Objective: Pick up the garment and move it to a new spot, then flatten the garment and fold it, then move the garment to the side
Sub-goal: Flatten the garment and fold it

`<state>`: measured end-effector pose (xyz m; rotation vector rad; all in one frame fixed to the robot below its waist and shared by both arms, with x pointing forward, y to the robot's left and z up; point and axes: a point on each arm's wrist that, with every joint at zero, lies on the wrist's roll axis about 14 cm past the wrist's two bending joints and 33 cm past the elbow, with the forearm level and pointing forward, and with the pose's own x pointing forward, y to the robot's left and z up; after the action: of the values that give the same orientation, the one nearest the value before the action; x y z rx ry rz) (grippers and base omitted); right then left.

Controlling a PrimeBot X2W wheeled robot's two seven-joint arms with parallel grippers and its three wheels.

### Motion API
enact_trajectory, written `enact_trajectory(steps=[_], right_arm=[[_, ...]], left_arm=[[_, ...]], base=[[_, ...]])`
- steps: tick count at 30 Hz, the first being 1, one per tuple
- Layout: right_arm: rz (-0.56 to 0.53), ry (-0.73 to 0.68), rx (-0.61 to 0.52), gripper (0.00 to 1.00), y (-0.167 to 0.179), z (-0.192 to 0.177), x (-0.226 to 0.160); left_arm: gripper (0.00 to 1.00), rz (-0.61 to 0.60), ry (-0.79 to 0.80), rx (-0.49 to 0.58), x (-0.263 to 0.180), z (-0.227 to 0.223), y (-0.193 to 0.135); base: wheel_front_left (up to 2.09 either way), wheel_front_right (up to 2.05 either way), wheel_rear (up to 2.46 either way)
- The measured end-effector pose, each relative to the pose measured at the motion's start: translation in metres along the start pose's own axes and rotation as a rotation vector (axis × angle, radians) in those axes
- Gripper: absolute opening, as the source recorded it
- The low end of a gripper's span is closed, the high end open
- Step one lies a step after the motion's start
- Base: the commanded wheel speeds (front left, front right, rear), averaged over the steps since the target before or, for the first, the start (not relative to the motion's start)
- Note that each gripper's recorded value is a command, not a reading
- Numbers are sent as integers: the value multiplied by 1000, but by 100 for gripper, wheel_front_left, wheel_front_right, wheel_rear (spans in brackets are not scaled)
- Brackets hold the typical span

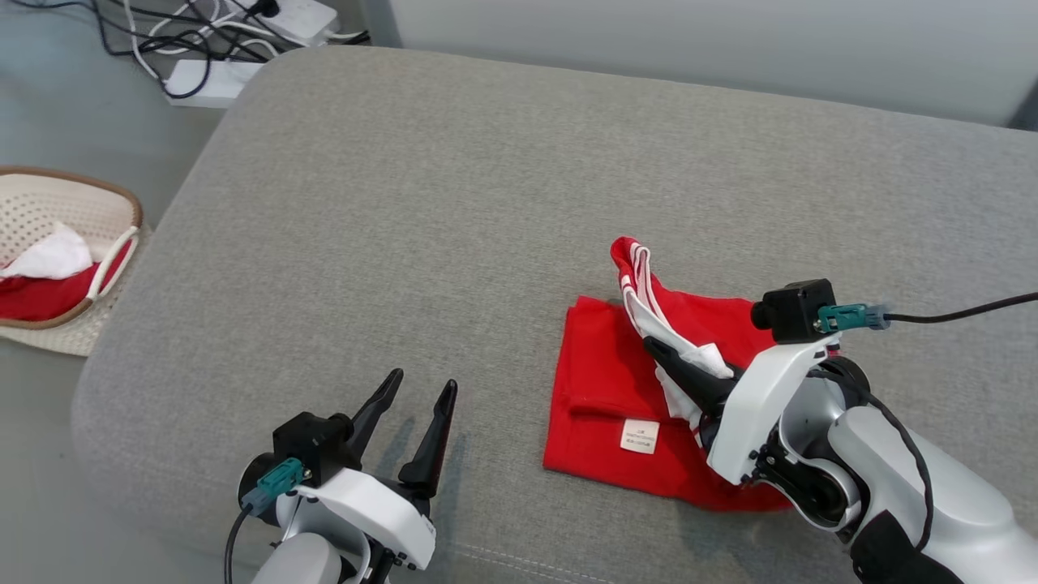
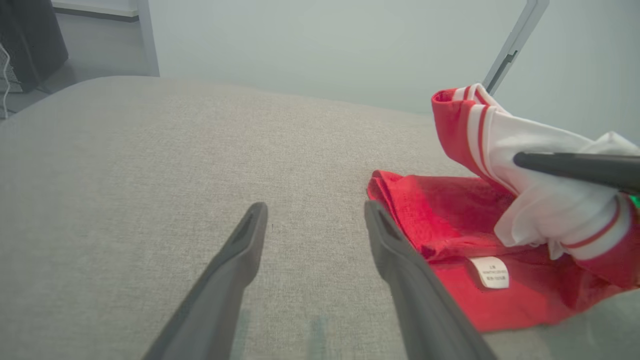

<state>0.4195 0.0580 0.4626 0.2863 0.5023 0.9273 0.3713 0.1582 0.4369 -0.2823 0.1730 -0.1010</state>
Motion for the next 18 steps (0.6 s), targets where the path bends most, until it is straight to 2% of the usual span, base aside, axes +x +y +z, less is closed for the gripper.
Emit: enact_trajectory(steps=[1, 2, 3, 6, 10, 13, 15, 18], right_arm=[[4, 9, -2, 2, 1, -2, 4], [4, 21, -7, 47, 1, -5, 8], [6, 22, -3, 100, 1, -6, 11], [12, -43, 19, 100, 4, 10, 17], [-23, -265, 39, 100, -11, 79, 2], [-124, -464, 11, 100, -47, 135, -37], [-222, -566, -4, 100, -78, 157, -73], [-376, -623, 23, 100, -121, 149, -122]], left_arm=[[100, 12, 0, 0, -3, 0, 3], [100, 23, 0, -1, -5, 0, 7], [100, 33, 0, -1, -7, 0, 10], [100, 50, -2, -5, -9, 0, 15], [100, 44, 0, -9, -8, -2, 13], [100, 18, -10, -1, -2, 2, 6], [100, -5, -19, 0, 4, 5, -1], [100, -38, -22, 7, 12, 7, -11]], base=[[0, 0, 0], [0, 0, 0], [0, 0, 0], [0, 0, 0], [0, 0, 0], [0, 0, 0], [0, 0, 0], [0, 0, 0]])
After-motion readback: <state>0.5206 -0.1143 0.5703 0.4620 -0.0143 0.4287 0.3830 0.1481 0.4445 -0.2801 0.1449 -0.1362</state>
